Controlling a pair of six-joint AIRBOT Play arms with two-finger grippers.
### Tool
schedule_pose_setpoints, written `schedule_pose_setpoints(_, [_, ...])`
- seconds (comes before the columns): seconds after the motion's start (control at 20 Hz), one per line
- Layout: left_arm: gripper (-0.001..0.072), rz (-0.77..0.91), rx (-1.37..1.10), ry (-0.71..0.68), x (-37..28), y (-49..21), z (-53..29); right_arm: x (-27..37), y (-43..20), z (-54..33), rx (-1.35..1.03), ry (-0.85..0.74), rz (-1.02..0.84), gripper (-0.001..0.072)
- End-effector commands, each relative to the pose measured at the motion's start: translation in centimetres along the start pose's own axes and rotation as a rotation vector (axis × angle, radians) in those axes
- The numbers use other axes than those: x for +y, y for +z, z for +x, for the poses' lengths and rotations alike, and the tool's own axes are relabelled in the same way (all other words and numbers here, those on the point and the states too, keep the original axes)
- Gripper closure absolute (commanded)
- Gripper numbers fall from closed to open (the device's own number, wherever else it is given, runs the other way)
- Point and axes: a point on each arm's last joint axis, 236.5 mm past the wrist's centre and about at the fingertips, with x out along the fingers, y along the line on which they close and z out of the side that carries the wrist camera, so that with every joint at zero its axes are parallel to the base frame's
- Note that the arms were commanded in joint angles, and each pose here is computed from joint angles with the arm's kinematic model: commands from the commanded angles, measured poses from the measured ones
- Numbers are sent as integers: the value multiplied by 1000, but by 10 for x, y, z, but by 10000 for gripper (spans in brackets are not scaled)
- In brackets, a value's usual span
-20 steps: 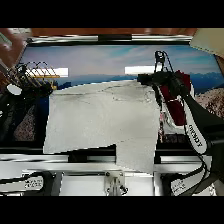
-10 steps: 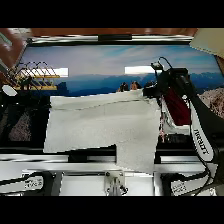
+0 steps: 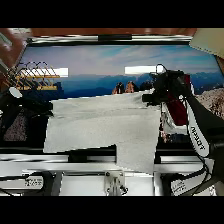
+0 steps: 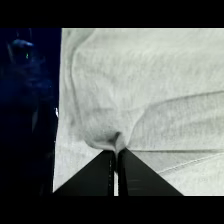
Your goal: Fold the shirts.
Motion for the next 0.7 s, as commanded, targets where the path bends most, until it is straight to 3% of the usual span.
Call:
schedule_pose_setpoints(0.0, [668, -18, -2, 0, 2, 2, 4, 21, -3, 1, 17, 92, 49, 626])
schedule_pose_setpoints(0.2, [663, -19, -8, 0, 2, 3, 3, 26, -3, 1, 21, 111, 59, 601])
schedule_pose_setpoints(0.25, [579, -19, -5, -1, 2, 3, 3, 26, -3, 0, 21, 113, 66, 404])
schedule_pose_setpoints(0.3, [327, -17, 10, -3, 1, -1, 1, 29, -5, -2, 24, 121, 60, 178])
schedule_pose_setpoints(0.35, [103, -13, 34, -5, 0, -5, -2, 29, -8, -9, 29, 119, 37, 163])
schedule_pose_setpoints(0.4, [40, -10, 62, -6, 1, -9, -9, 26, -14, -18, 34, 107, 11, 164])
schedule_pose_setpoints(0.65, [54, 11, 205, -42, 18, -65, -54, -25, -68, -78, 130, 56, 4, 164])
